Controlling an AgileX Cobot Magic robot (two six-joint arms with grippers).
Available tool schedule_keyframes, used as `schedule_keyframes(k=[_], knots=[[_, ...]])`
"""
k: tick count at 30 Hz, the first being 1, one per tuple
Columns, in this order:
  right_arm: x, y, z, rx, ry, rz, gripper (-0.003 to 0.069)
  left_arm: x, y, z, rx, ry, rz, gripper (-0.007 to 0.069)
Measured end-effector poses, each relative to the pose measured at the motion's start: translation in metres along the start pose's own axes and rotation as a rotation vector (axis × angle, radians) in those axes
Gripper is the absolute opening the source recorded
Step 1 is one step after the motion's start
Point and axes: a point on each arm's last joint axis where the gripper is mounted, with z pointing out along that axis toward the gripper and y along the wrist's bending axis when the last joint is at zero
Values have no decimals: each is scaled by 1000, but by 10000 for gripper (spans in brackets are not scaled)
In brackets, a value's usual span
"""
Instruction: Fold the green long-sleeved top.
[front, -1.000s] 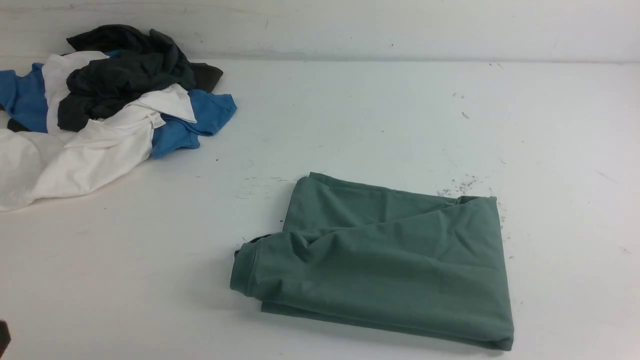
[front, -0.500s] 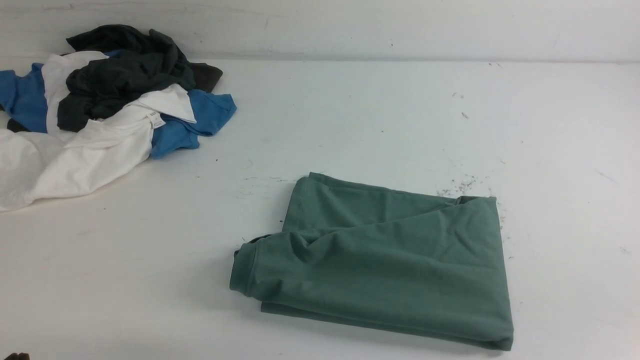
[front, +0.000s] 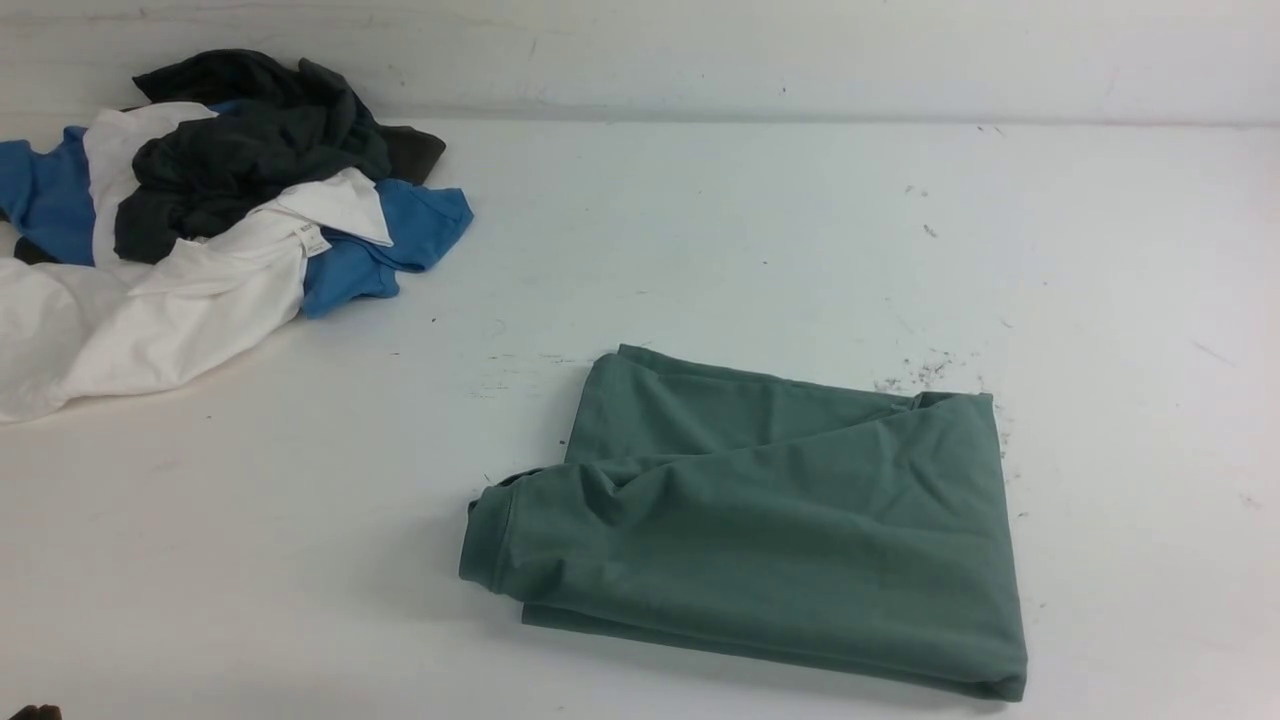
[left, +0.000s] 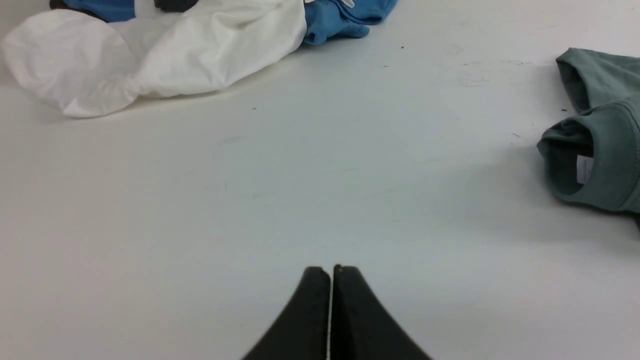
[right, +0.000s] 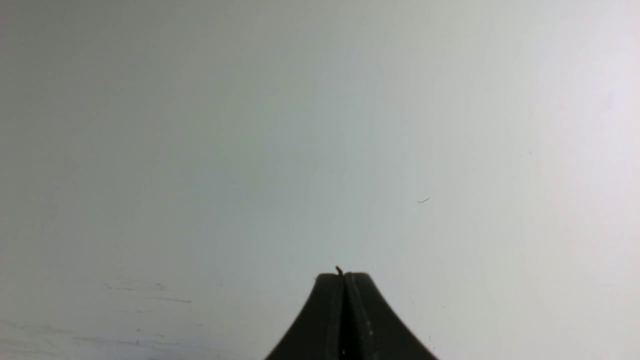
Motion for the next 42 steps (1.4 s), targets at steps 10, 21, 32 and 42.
schedule_keyframes(k=[10,21,32,42], knots=[[0,0,0,0,1,0,-14,0,0,0,0,0,0,-4],[15,-1,0,12,133,34,-14,0,0,0,0,0,0,-4],[153,-13,-24,322,595,-26,-14,0,0,0,0,0,0,-4],[173,-18,-35,419,688,-34,-14,0,0,0,0,-1,0,-4]])
